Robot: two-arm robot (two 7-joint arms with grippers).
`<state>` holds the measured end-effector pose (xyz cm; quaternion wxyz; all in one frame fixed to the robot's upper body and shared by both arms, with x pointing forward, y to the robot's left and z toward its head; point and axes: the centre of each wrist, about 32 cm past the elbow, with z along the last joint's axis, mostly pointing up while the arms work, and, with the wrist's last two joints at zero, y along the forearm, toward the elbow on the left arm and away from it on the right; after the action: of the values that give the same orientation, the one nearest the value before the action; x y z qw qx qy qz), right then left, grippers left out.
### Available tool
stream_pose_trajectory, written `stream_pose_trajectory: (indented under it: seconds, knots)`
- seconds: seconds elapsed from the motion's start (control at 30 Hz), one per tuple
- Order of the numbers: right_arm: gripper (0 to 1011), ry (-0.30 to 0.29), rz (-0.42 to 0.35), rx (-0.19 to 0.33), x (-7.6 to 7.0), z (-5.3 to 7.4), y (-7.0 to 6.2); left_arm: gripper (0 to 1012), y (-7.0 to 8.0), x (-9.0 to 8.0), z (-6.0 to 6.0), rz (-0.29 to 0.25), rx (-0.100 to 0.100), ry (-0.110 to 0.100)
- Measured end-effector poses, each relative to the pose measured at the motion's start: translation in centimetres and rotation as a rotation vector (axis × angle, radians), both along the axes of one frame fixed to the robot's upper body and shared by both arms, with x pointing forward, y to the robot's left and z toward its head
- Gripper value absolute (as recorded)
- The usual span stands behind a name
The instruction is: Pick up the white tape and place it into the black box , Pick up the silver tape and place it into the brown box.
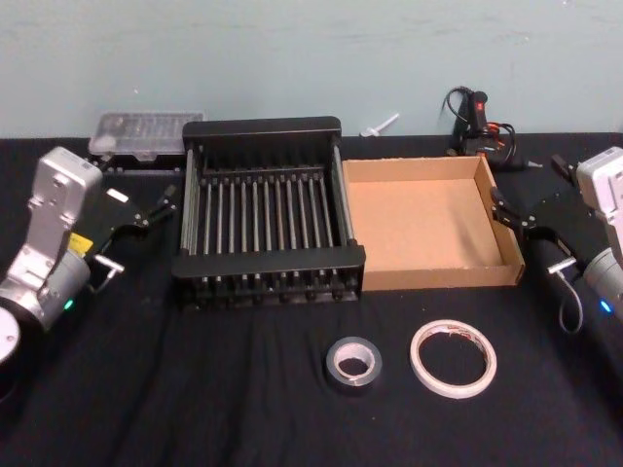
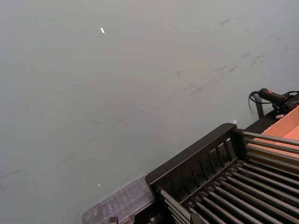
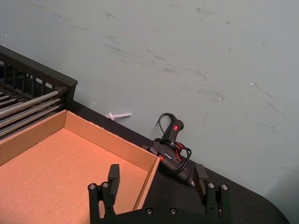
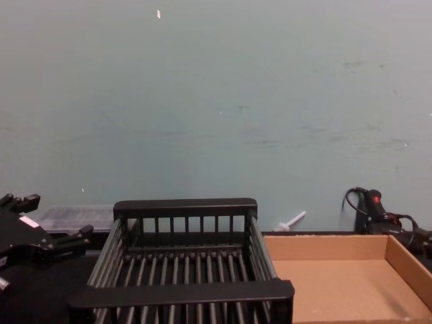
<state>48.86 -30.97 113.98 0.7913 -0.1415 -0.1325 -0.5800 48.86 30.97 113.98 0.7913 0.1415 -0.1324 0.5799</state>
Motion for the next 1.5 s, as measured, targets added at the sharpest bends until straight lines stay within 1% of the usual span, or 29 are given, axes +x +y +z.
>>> stream_pose_trajectory:
  seconds: [1.2, 1.5]
  knots:
    - [1002, 0.0, 0.0, 0.0, 0.0, 0.0, 0.0, 1001, 0.0, 0.0, 0.0, 0.0, 0.0, 0.0]
    - [1002, 0.009, 0.022, 0.022, -0.37, 0.22, 0.13, 1002, 0.0, 0.0, 0.0, 0.0, 0.0, 0.0]
